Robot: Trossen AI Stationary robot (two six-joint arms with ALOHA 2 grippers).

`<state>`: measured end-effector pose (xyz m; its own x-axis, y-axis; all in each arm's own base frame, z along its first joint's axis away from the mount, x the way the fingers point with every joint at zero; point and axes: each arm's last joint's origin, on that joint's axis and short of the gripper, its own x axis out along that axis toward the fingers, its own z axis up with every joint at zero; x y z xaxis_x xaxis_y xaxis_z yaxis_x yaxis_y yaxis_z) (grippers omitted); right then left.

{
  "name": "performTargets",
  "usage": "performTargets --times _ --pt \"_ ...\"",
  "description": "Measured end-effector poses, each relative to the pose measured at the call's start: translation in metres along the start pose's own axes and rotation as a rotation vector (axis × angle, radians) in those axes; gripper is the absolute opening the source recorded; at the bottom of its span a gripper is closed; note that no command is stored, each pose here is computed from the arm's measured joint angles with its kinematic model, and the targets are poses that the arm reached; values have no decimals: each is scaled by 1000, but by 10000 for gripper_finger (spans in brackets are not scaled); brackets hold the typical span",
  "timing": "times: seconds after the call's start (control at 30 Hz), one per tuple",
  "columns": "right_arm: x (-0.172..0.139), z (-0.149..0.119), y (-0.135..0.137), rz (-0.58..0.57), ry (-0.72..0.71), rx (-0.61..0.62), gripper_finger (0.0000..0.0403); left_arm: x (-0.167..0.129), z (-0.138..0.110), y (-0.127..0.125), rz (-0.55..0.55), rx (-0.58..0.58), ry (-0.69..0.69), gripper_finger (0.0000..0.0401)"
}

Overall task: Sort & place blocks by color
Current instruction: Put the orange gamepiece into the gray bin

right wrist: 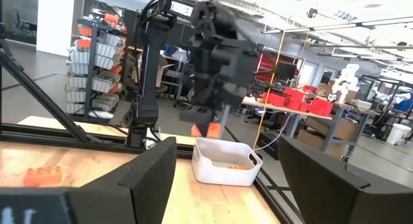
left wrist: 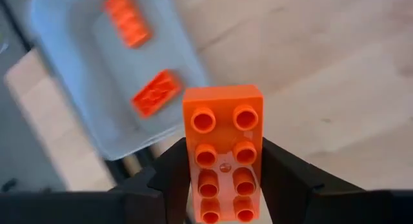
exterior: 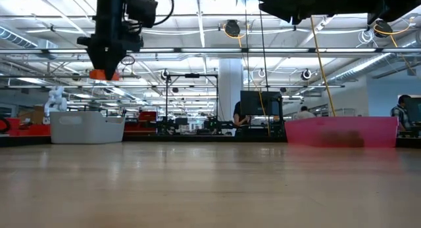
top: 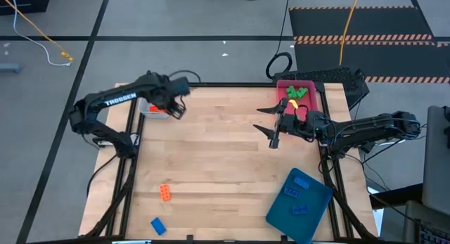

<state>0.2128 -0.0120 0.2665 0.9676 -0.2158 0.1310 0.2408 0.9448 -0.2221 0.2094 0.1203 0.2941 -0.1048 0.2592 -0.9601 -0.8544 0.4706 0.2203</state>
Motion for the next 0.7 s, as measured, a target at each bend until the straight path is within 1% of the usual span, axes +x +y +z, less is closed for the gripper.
performTargets --times 0.07,0.17,0.23,0.27,0.33,0.5,0.57,0.63,0.7 --pt "0 0 0 1 4 0 264 5 5 12 30 -31 29 157" --pt "0 0 0 3 5 3 264 13 9 26 57 -46 70 143" --pt "0 -1 0 5 11 2 264 18 11 31 62 -66 79 144" --pt "0 -1 0 5 11 1 264 20 13 34 62 -71 78 151" --pt "0 -1 0 6 10 2 264 22 14 39 66 -66 87 177" --pt "0 -1 0 6 10 2 264 29 16 53 99 -99 118 272" --pt "0 -1 0 6 10 2 264 32 16 58 105 -118 132 303" --pt "0 -1 0 6 10 6 264 33 16 61 109 -130 139 327" --pt "0 -1 0 6 10 7 264 33 15 61 111 -125 146 342"
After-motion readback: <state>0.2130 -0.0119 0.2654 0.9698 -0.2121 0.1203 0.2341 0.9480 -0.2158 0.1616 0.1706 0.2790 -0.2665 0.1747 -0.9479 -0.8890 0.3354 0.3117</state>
